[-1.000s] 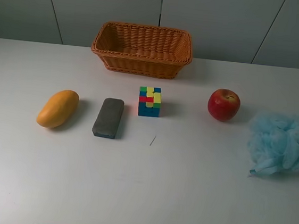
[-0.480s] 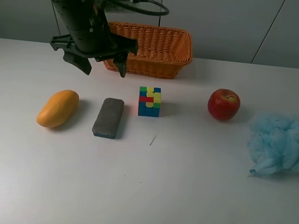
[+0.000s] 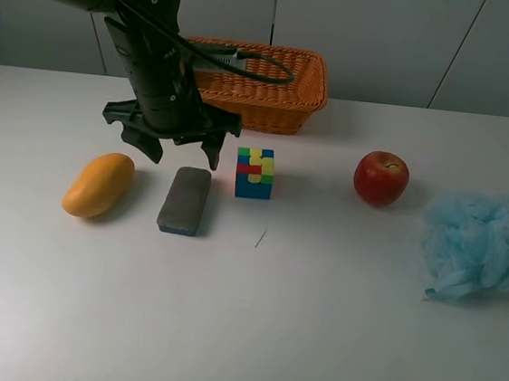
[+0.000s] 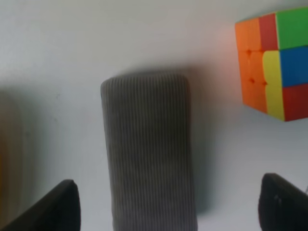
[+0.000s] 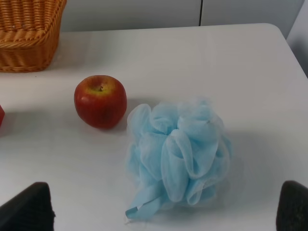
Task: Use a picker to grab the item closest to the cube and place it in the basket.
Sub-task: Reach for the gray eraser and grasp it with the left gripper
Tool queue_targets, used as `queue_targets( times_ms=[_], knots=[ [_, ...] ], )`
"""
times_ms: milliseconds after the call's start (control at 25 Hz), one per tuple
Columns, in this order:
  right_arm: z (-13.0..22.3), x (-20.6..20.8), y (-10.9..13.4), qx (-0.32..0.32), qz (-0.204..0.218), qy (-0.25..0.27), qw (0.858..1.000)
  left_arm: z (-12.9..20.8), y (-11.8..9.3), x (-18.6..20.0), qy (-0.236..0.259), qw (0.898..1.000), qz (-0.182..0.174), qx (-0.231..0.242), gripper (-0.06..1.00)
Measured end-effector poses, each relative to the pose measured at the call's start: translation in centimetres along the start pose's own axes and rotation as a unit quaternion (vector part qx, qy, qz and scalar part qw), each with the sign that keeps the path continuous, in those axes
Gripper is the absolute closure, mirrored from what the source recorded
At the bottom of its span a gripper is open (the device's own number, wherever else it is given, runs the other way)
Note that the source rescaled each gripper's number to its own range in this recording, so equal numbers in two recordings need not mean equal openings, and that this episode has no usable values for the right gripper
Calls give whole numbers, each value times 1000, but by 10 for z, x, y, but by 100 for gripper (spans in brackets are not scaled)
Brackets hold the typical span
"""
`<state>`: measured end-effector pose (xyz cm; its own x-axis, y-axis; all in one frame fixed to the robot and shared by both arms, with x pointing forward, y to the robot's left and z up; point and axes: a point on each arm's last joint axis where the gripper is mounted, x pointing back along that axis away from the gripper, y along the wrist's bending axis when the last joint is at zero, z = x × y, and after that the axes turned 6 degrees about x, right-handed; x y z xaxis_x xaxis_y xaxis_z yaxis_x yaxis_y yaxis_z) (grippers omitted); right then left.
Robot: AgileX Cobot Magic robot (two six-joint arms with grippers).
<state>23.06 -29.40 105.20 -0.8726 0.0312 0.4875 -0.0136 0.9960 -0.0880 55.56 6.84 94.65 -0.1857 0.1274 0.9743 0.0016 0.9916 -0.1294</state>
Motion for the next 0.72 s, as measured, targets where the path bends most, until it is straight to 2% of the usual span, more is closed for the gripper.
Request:
queue_targets(
  times_ms=[480,720],
  knots=[
    [0,0,0,-1,0,0,1000,16,11,-26,-4,1000,8,18,2],
    [0,0,0,-1,0,0,1000,21,14,-54,20,999,-10,25,2]
  ],
)
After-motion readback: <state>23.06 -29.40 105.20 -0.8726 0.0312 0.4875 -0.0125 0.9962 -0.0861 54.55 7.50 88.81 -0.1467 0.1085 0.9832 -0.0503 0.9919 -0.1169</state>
